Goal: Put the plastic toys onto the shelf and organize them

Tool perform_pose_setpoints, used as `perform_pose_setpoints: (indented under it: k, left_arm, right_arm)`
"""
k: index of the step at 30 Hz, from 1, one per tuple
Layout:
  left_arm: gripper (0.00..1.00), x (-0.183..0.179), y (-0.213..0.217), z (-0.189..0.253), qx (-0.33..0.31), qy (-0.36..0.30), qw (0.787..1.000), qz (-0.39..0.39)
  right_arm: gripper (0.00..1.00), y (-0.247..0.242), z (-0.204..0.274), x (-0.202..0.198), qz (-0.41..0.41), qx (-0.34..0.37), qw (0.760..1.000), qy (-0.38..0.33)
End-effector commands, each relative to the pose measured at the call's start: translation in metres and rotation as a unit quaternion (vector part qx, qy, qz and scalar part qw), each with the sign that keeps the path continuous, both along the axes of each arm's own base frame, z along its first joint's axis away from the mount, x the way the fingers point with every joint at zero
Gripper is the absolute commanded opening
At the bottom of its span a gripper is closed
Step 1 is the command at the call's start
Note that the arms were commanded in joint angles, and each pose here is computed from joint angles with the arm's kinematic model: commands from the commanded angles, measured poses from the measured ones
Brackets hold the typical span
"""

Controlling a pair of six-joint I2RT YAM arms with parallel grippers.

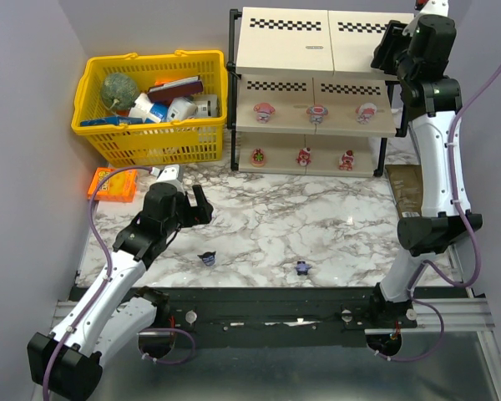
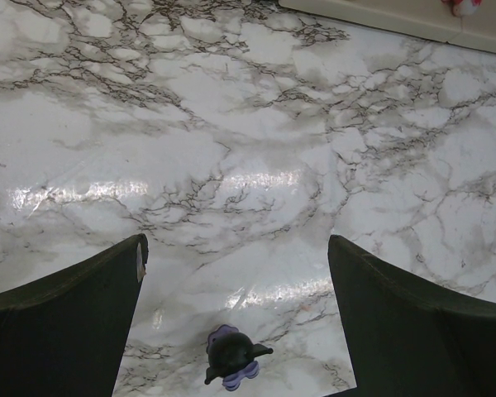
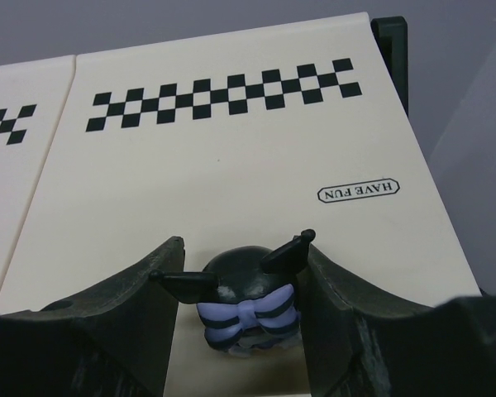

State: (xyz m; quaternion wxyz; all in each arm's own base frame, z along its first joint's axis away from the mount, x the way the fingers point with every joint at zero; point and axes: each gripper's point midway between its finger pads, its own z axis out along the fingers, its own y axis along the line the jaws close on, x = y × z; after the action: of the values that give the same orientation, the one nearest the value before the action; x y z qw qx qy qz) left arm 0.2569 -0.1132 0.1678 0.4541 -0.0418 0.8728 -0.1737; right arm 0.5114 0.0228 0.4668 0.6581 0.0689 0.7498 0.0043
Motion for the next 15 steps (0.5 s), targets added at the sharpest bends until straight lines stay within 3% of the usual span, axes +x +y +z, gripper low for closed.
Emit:
perform_pose_setpoints:
  k: [1,15]
  left_arm:
    - [0.99,0.004,0.002,0.003,0.005,-0.01,1.0,0.003]
    - [0.99,0.004,0.002,0.006,0.004,-0.015,1.0,0.004]
  right_arm:
    - [0.65,-0.006,-0.024,-0.005,-0.01,-0.001,0.999,0.04]
    - [0.76,-0.005,-0.012,-0.012,-0.006,0.006,1.0,0.022]
